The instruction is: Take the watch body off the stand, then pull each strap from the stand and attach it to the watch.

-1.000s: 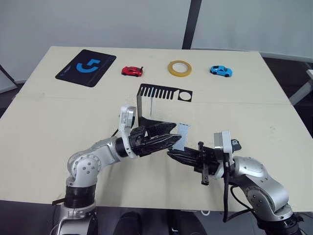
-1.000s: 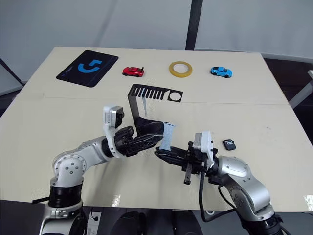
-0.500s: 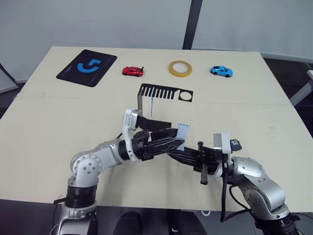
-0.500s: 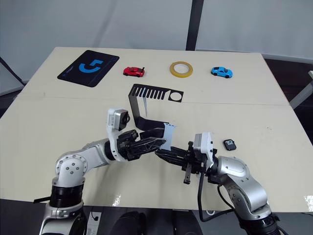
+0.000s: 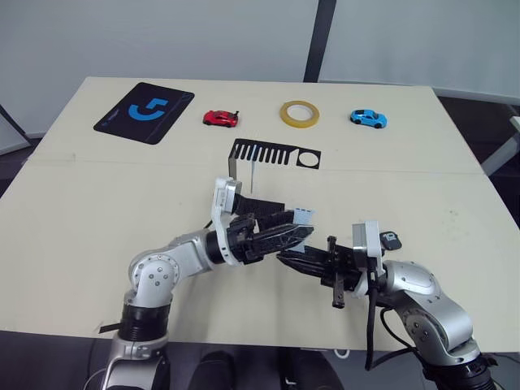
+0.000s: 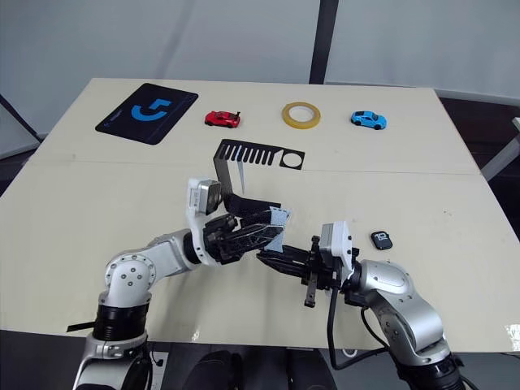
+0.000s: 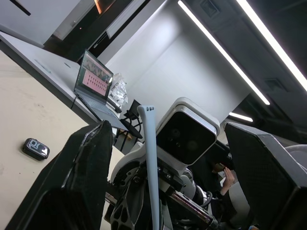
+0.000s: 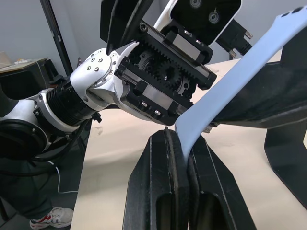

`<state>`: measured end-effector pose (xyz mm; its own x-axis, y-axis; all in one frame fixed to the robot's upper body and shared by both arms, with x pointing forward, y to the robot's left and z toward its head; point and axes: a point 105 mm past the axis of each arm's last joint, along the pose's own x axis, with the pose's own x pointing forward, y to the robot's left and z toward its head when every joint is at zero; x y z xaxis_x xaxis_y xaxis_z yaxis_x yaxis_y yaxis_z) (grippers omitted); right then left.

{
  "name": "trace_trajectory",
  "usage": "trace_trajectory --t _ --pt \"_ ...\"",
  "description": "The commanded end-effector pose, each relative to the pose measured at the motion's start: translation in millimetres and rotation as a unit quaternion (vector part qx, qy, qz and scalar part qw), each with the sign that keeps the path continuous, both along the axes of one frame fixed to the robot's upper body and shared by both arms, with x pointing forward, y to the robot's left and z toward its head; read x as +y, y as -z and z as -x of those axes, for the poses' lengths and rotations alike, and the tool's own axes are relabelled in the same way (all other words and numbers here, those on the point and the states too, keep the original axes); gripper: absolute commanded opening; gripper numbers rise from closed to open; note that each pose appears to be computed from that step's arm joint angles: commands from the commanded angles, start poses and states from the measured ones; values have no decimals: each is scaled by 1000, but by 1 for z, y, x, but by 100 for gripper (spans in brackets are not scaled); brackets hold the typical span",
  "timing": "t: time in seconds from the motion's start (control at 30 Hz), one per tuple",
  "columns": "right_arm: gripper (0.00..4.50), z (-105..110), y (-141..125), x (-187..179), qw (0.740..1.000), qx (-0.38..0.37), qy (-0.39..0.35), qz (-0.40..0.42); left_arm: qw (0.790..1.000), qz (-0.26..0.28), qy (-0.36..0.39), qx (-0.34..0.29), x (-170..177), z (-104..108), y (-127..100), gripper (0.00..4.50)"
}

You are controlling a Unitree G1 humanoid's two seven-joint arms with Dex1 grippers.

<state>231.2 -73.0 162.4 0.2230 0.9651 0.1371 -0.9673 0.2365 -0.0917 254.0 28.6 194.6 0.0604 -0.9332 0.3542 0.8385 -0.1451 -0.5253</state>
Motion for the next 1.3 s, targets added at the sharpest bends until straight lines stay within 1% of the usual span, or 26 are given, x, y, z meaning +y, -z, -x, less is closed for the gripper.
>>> trace_trajectory --t 0.03,0.1,0.3,0.33,0.63,0.7,0.77,0.8,0.83,0.93,0.97,1.0,1.03,1.1,1.17,1.3 --pt "0 3 -6 1 1000 -18 -6 -9 1000 15 9 -13 -2 3 -7 369" --pt "0 3 -6 1 1000 -18 -5 -8 1000 17 8 -12 -2 2 -8 316" --pt "0 3 -5 -1 1000 -18 -2 -7 1000 20 4 -12 -3 2 -7 40" --pt "0 3 -5 -1 1000 -18 -1 -7 1000 20 4 -11 -2 2 -7 4" --pt "0 2 -3 -3 1000 -19 5 0 1000 26 0 -13 -1 2 -9 4" --pt "0 2 3 -5 1000 -5 1 21 999 28 0 -19 0 3 -12 4" --pt "77 3 6 -7 999 -9 1 43 999 28 0 -29 1 4 -14 0" --pt "110 2 5 -10 999 -10 7 40 999 24 -1 -35 2 5 -14 0" --pt "154 0 3 -13 999 -16 20 39 999 18 0 -42 3 6 -14 0" --pt "319 -2 1 -31 997 -22 53 49 998 -2 -8 -70 7 7 -15 0" --pt "365 -3 0 -40 996 -22 69 55 996 -8 -19 -85 11 6 -16 0" --pt "423 -2 0 -48 995 -22 82 61 995 -12 -28 -98 14 6 -16 0" --pt "442 -2 0 -60 992 -25 104 69 992 -22 -40 -115 20 5 -16 0" --pt "442 0 1 -81 986 -30 142 87 985 -49 -58 -153 30 5 -13 0" --pt "442 2 -1 -109 975 -34 196 103 974 -85 -73 -198 42 5 -9 0" --pt "442 11 2 -164 941 -47 308 134 951 -121 -112 -261 58 2 -7 0"
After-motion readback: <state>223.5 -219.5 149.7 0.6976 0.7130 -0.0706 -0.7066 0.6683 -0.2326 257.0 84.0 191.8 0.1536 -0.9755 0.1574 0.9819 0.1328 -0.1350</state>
